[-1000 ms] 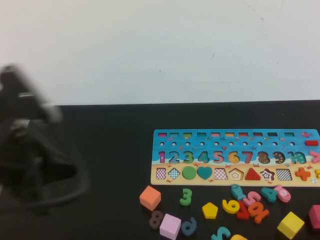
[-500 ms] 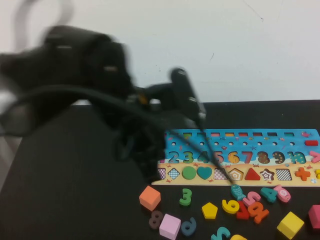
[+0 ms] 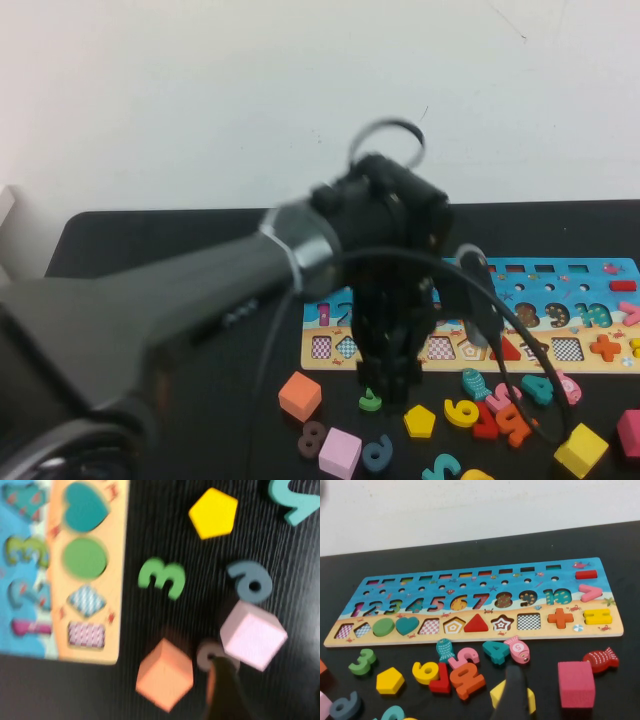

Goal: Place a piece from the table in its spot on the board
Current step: Pick up the "Pentagon"

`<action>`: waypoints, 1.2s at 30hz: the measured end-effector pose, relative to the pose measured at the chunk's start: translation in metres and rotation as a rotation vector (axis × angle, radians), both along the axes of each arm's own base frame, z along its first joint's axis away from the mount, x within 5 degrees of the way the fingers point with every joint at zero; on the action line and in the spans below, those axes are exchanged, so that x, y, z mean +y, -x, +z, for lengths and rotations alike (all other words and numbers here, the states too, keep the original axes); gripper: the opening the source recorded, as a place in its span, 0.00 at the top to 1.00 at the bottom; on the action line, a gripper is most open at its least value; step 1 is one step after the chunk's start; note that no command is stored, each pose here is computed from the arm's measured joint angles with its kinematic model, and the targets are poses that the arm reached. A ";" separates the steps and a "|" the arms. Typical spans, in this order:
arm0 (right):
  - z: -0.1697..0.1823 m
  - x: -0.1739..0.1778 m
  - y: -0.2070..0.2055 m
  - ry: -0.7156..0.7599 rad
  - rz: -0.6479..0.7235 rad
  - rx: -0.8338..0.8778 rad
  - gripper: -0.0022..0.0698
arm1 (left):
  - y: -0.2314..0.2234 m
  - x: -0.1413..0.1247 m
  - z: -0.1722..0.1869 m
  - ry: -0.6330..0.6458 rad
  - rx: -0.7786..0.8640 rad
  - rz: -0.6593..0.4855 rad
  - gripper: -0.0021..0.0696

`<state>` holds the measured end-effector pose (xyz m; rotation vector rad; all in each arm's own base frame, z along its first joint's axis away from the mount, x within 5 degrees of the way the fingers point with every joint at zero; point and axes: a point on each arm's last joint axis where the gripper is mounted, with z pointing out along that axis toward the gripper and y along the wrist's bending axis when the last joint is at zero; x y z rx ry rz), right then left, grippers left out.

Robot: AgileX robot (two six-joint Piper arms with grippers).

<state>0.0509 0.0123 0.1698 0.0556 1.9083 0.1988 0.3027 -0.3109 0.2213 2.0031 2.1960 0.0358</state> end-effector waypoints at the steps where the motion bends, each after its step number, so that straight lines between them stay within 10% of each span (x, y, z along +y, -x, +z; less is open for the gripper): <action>1: 0.000 0.000 0.000 0.000 0.000 0.000 0.15 | 0.001 -0.004 -0.007 -0.006 0.003 -0.014 0.45; 36: 0.000 0.000 0.000 0.000 0.000 0.000 0.15 | -0.005 -0.018 -0.034 0.011 -0.018 -0.049 0.35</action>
